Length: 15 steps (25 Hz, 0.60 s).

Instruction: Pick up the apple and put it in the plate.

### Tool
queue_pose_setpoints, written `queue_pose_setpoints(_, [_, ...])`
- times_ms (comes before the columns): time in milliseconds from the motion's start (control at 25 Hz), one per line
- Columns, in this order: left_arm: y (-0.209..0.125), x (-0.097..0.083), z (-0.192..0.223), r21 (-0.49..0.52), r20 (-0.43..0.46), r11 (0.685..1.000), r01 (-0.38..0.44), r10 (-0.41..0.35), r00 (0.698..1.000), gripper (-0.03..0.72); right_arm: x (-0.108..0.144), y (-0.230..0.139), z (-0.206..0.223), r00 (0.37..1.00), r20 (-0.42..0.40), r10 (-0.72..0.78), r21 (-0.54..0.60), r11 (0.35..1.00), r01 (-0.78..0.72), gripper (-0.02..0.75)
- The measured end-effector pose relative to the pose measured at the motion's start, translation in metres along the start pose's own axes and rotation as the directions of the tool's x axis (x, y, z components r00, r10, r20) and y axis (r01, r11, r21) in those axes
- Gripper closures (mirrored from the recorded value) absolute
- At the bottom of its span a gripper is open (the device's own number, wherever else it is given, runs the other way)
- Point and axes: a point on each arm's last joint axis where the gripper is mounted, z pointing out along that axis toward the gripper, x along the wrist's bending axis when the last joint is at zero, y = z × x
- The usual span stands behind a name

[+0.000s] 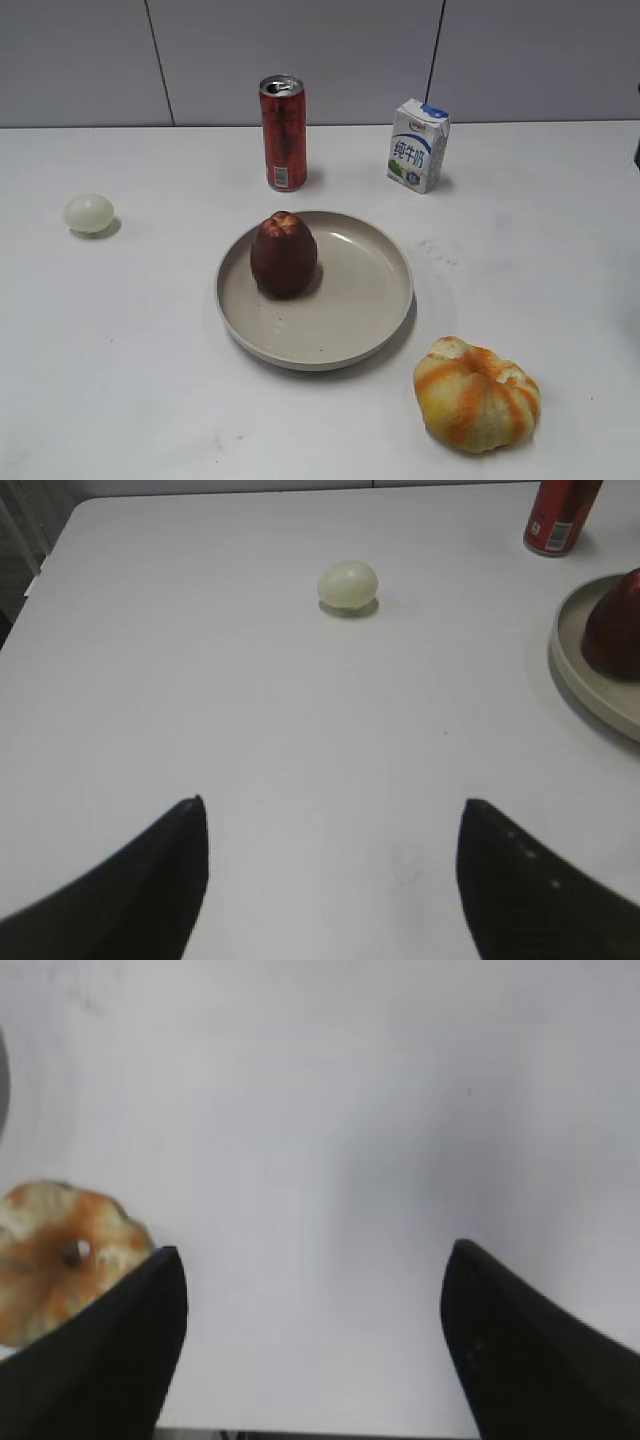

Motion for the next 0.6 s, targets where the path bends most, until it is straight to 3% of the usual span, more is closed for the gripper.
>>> queue_pose_setpoints(320, [0.0,0.0,0.0,0.0,0.0,1.0,0.0,0.0,1.0,0.099,0.0,-0.119,0.007,1.0,-0.001,0.006,-0.026,1.0,-0.006,0.145])
queue_pose_setpoints(600, [0.0,0.0,0.0,0.0,0.0,1.0,0.0,0.0,1.0,0.099,0.003,-0.205,0.003,1.0,-0.02,0.01,-0.168,0.986,-0.014,0.145])
